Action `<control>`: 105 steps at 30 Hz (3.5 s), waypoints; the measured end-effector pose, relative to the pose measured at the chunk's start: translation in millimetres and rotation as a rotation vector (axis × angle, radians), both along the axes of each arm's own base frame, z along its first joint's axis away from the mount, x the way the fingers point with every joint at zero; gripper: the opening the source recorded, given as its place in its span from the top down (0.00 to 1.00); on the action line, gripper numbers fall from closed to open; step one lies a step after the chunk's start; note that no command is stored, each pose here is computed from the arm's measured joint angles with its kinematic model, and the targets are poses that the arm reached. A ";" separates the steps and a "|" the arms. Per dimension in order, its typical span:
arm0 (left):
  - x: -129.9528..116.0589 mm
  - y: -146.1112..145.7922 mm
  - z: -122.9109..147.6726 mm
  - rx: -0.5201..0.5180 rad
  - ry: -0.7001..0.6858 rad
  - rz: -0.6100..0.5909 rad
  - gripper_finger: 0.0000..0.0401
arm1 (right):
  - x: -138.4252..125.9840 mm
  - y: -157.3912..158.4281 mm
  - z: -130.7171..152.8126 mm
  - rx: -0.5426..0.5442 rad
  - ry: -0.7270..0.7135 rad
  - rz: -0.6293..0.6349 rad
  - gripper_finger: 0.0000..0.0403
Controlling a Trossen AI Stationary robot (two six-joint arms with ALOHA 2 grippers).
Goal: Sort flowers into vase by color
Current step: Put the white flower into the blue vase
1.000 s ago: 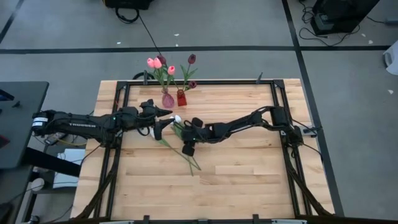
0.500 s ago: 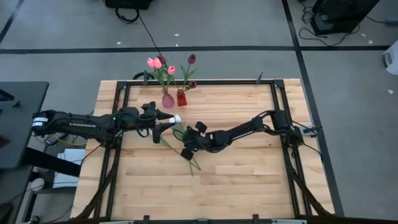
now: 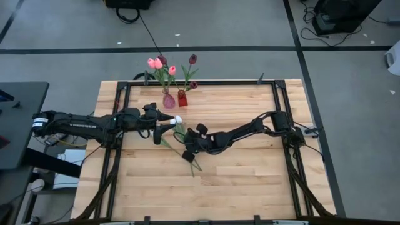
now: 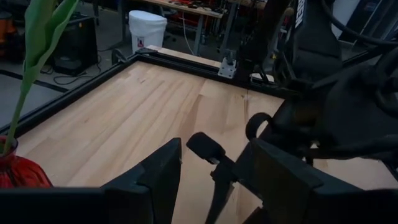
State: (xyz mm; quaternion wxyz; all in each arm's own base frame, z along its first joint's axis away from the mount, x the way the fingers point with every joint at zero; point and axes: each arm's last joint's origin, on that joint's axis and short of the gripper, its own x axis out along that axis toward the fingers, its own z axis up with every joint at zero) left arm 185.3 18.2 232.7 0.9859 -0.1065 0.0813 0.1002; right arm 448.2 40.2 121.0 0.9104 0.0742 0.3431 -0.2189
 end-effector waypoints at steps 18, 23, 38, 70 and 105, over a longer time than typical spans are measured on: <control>-0.3 0.1 -1.4 0.002 0.016 0.000 0.51 | -11.8 -33.7 -16.1 0.041 0.092 -0.040 0.69; -0.8 0.1 -3.3 0.000 0.036 0.001 0.51 | -10.5 -34.8 -13.2 0.041 0.092 -0.043 0.69; -1.4 0.1 -6.1 -0.004 0.066 0.005 0.51 | 4.1 -14.9 -5.3 0.101 -0.015 -0.040 0.69; -3.4 -0.7 -11.4 -0.032 0.121 -0.011 0.51 | -17.4 -16.9 19.7 0.047 0.167 0.040 0.99; 8.0 -34.8 -30.2 0.014 -0.237 -0.334 0.51 | -14.7 50.0 143.5 -0.231 -0.494 0.239 0.99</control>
